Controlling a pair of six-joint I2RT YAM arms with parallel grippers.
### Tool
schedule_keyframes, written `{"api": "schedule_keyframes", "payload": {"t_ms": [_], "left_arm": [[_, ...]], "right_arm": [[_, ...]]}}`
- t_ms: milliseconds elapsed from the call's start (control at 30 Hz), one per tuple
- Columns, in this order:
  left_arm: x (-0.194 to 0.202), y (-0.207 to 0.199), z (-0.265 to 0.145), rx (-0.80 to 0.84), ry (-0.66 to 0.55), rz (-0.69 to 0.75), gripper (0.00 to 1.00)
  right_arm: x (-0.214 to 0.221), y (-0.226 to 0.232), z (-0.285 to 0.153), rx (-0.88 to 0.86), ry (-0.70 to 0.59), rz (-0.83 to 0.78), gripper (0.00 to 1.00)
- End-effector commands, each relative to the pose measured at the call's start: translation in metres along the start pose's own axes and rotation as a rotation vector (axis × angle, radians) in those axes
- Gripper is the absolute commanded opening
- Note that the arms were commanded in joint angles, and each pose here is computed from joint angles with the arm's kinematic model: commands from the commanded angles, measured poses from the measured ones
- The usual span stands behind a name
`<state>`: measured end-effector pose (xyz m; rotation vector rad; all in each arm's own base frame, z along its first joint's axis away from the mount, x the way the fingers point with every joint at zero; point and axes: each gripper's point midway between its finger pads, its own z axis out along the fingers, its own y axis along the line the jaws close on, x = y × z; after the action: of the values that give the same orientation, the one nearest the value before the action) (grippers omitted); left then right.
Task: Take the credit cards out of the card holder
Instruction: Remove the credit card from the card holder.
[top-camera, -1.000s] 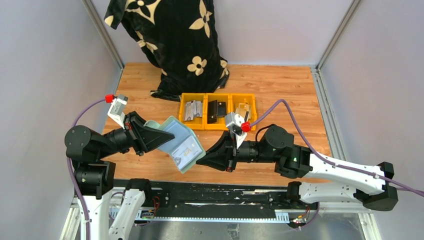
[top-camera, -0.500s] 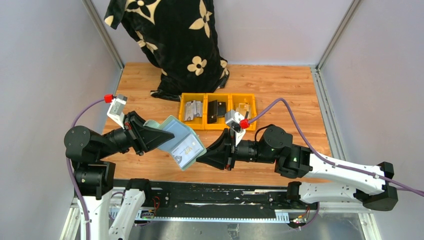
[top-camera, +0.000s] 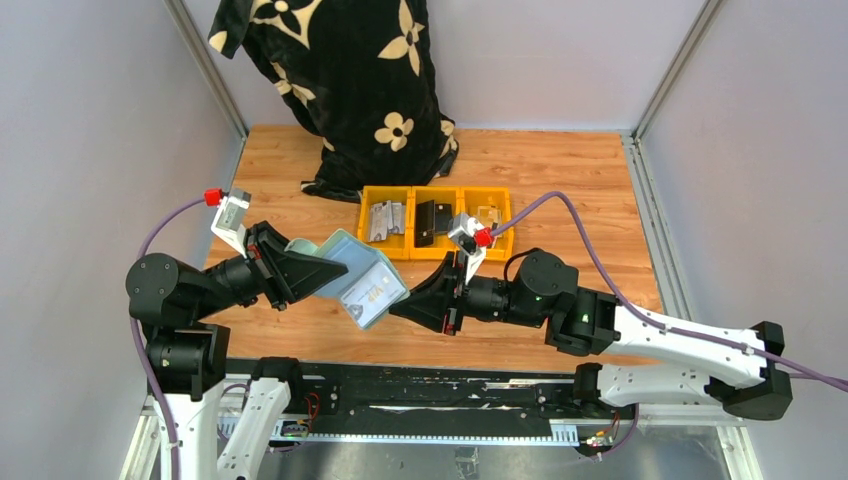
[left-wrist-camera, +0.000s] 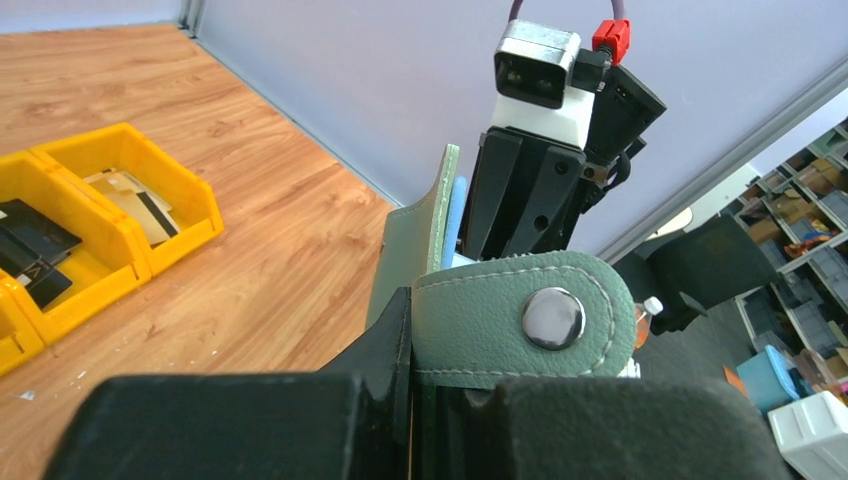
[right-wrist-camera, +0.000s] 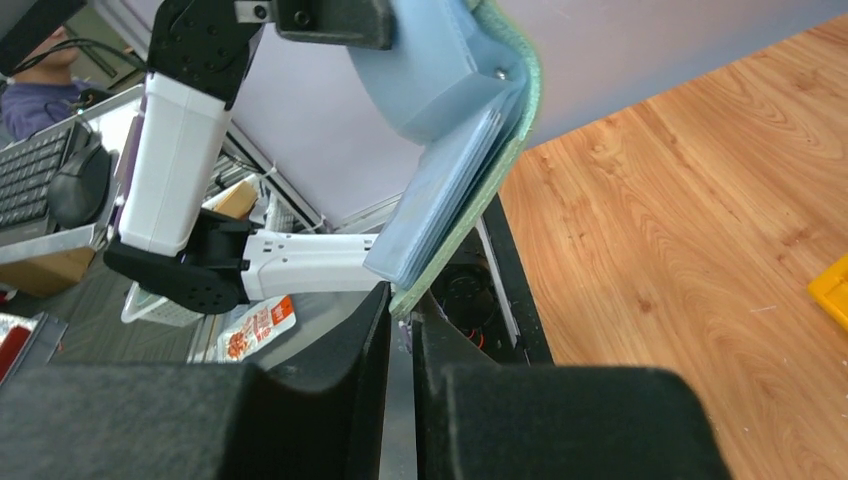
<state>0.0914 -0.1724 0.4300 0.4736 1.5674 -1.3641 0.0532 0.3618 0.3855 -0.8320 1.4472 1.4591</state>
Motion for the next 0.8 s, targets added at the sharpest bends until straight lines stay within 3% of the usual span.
{"api": "schedule_keyframes", "payload": {"t_ms": [0,367,500,700,767], "left_arm": [[-0.002,-0.016,-0.004,0.025,-0.007,0.046,0.00],[-0.001,-0.023,-0.006,0.040,-0.004,0.080,0.00],[0.000,-0.023,-0.007,0.039,-0.005,0.083,0.00],[0.000,-0.022,-0.007,0.037,-0.002,0.092,0.00],[0.001,-0.023,-0.008,0.040,-0.003,0.110,0.00]], "right_arm": [[-0.028,-0.002,0.005,0.066,-0.092,0.065,0.15],[-0.038,-0.013,0.016,0.131,-0.155,0.152,0.26],[-0.038,-0.018,0.016,0.155,-0.178,0.189,0.37],[-0.036,0.017,0.022,-0.035,-0.121,0.148,0.58],[-0.033,0.028,0.022,-0.099,-0.101,0.121,0.60]]}}
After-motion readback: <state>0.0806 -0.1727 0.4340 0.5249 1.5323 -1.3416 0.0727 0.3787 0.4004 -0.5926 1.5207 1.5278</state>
